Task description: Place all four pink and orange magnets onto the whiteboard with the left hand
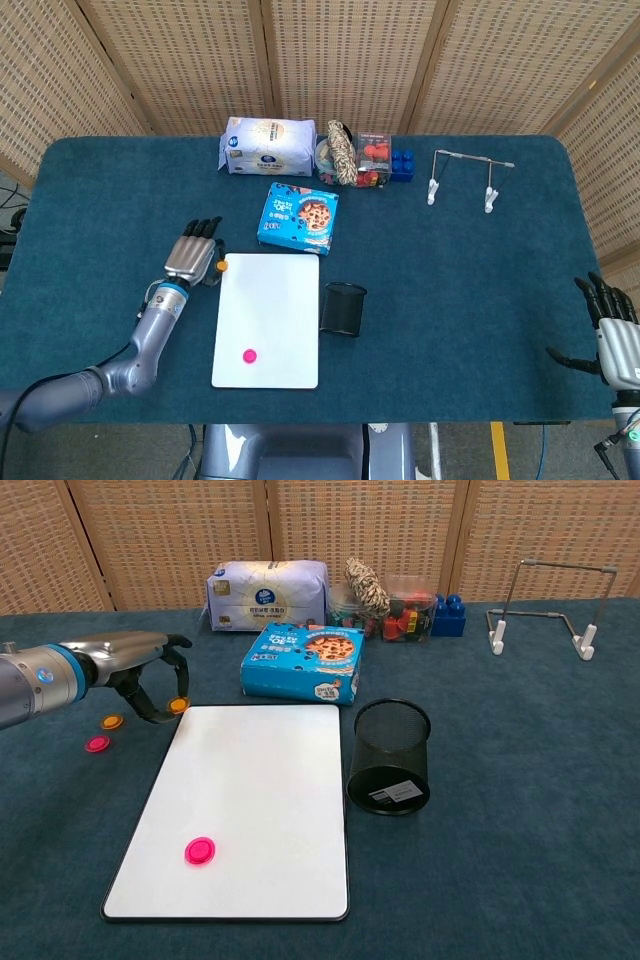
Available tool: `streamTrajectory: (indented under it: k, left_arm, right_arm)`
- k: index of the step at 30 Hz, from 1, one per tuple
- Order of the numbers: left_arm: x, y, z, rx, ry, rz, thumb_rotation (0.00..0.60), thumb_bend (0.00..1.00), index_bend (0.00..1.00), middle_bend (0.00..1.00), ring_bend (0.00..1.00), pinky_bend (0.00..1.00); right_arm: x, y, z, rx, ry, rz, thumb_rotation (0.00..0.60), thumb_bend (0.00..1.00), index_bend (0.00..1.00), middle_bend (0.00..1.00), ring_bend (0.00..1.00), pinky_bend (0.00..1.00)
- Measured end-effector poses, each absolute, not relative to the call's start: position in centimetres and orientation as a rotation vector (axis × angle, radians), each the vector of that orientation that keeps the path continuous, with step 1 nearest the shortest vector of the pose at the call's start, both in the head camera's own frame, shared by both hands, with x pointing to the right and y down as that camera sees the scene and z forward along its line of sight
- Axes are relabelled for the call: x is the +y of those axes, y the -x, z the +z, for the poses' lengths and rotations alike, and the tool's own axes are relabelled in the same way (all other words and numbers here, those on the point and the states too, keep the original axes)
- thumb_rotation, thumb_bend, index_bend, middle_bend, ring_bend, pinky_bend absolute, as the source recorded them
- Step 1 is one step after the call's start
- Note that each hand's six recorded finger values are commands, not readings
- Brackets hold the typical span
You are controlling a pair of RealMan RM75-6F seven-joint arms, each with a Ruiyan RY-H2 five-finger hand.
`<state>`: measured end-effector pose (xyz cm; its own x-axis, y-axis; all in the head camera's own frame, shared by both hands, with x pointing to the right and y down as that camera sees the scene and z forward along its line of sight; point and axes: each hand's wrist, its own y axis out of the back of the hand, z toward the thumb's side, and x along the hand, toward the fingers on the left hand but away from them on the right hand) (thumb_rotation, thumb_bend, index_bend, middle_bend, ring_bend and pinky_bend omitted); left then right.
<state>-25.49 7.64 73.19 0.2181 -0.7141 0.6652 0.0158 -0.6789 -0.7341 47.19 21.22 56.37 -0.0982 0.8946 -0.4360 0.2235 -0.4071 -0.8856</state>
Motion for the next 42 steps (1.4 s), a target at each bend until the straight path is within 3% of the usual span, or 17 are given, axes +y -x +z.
streamTrajectory:
  k: [7, 15, 18, 21, 23, 28, 33, 42]
  left_arm:
    - [11.5, 21.5, 70.7, 0.516, 2.017, -1.379, 0.600, 0.37, 0.54, 0.00, 0.00, 0.00]
    - [15.0, 17.0, 70.5, 0.356, 2.058, -1.291, 0.600, 0.36, 0.53, 0.00, 0.00, 0.00]
    - [16.0, 15.7, 70.5, 0.315, 2.059, -1.272, 0.600, 0.31, 0.39, 0.00, 0.00, 0.00]
    - [16.9, 14.8, 70.5, 0.286, 2.069, -1.262, 0.600, 0.22, 0.11, 0.00, 0.00, 0.00]
    - [17.0, 14.8, 70.4, 0.280, 2.065, -1.263, 0.600, 0.20, 0.05, 0.00, 0.00, 0.00]
    - [15.7, 16.0, 70.0, 0.324, 2.019, -1.300, 0.600, 0.22, 0.10, 0.00, 0.00, 0.00]
    - [13.4, 19.5, 69.6, 0.407, 1.952, -1.366, 0.600, 0.28, 0.32, 0.00, 0.00, 0.00]
    - [11.4, 29.0, 70.7, 0.486, 1.826, -1.543, 0.600, 0.31, 0.36, 0.00, 0.00, 0.00]
  right_arm:
    - [21.2, -47.2, 56.3, -1.232, 1.617, 1.546, 0.600, 0.05, 0.00, 0.00, 0.00, 0.00]
    - [21.2, -47.3, 56.4, -1.235, 1.617, 1.549, 0.600, 0.05, 0.00, 0.00, 0.00, 0.00]
    - [21.2, -47.3, 56.4, -1.237, 1.618, 1.549, 0.600, 0.05, 0.00, 0.00, 0.00, 0.00]
    - [21.2, -47.4, 56.3, -1.240, 1.618, 1.549, 0.600, 0.05, 0.00, 0.00, 0.00, 0.00]
    - [21.2, -47.4, 56.3, -1.242, 1.617, 1.549, 0.600, 0.05, 0.00, 0.00, 0.00, 0.00]
    - [21.3, -47.5, 56.2, -1.236, 1.613, 1.548, 0.600, 0.05, 0.00, 0.00, 0.00, 0.00]
    - [21.3, -47.4, 56.3, -1.231, 1.611, 1.550, 0.600, 0.05, 0.00, 0.00, 0.00, 0.00]
    - [21.3, -47.3, 56.4, -1.220, 1.609, 1.558, 0.600, 0.05, 0.00, 0.00, 0.00, 0.00]
